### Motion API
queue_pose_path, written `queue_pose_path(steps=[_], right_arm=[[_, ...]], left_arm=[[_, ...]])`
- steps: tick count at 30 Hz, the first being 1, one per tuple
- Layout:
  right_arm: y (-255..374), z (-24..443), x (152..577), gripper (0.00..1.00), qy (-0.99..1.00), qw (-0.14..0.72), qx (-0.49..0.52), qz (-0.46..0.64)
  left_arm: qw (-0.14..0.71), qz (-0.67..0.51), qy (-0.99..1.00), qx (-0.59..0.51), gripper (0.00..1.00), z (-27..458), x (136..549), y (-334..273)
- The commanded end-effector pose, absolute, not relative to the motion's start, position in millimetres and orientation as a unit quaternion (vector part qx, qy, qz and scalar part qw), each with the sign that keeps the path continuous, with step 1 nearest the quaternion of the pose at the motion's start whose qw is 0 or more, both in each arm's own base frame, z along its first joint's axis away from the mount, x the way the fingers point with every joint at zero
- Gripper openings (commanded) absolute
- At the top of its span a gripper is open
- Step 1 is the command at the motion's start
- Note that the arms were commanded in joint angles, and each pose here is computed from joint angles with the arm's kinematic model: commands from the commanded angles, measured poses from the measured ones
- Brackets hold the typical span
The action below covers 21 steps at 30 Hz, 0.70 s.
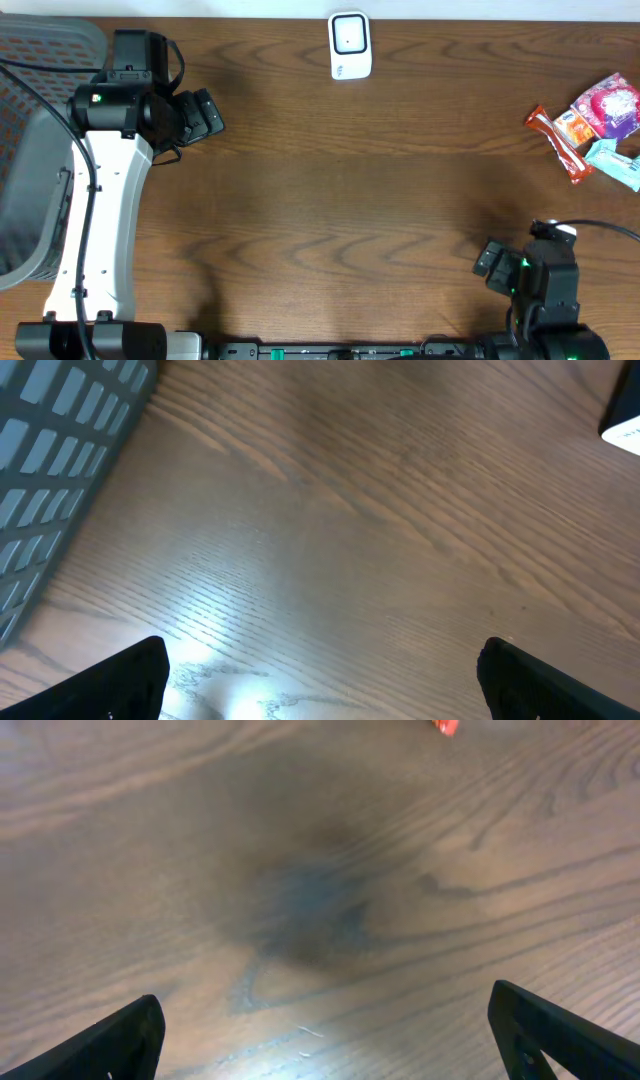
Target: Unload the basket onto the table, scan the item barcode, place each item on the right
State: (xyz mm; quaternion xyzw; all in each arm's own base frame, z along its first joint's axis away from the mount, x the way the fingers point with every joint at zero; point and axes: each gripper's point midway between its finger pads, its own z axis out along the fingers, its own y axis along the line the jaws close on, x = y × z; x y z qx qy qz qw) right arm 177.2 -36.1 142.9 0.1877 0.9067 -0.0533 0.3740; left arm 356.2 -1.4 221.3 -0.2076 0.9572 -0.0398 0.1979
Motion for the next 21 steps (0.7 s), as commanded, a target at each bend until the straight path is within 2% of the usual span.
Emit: queue_pose_path(steps=[1,21], right_arm=[[-37,152,175,0.99,0.897,0.398,0.185,-0.053],[-38,178,162,0.99,0.856,0.478,0.192,-0.03]], left_arm=[[0.207,-0.038,0.955,-0.211,0.98,228,356,1],[0.207,-0.038,0.955,-0.211,0.98,228,356,1]])
